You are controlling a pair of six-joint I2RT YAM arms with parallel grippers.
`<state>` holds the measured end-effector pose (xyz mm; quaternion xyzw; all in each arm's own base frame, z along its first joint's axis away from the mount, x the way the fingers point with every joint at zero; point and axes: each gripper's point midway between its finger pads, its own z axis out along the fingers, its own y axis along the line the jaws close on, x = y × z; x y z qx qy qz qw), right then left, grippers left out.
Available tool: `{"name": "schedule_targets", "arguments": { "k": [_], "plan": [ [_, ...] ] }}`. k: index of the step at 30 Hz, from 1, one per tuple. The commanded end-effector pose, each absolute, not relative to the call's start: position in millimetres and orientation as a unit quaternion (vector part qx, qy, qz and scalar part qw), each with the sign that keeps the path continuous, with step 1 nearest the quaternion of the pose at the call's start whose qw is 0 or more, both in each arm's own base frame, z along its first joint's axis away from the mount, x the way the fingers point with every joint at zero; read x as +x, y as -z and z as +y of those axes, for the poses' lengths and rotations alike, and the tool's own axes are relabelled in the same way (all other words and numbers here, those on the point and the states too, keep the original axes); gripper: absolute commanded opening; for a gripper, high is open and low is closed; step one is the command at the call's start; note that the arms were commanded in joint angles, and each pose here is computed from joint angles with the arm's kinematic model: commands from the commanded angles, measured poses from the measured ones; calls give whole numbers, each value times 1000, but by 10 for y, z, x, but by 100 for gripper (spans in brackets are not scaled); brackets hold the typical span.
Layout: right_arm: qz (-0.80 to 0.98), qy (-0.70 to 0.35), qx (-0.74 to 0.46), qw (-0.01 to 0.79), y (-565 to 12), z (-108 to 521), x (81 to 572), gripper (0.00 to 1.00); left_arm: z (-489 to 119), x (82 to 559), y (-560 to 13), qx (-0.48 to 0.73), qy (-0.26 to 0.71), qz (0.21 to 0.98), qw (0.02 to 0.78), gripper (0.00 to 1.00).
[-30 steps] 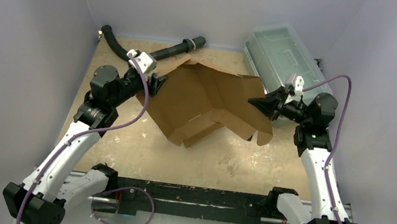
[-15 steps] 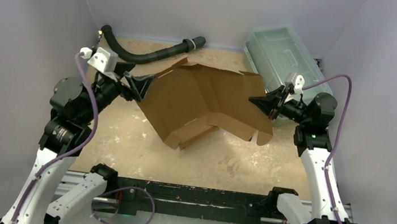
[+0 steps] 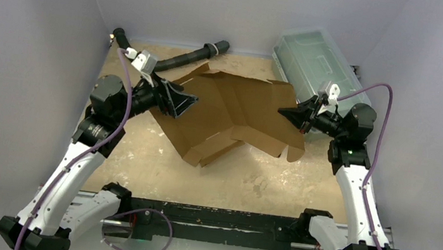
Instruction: Fold the paper box
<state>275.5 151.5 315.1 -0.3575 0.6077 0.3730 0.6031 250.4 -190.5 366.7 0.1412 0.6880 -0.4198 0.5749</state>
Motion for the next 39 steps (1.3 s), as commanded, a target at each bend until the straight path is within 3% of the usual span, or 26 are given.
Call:
{"name": "schedule_targets", "arguments": {
  "k": [1,7,14,20,26,39],
  "plan": [
    [590,-352,-366,628,-3367,1486,2798,0,-2000,2605,-3763,170,410,684,579,73],
    [593,-355,-364,625,-3342,1488,2812,0,-2181,2733,-3683,212,346,688,601,72],
    [587,-368,-367,621,-3364,1515,2763,0,-2378,2822,-3667,336,215,615,680,67],
    [581,-383,-370,615,-3389,1544,2710,0,-2313,2993,-3727,371,133,565,725,66],
    [577,-394,-373,611,-3418,1564,2650,0,-2211,3089,-3689,394,69,556,728,52],
    [570,-403,-376,609,-3436,1587,2600,0,-2245,3207,-3522,444,12,527,724,51]
  ]
}}
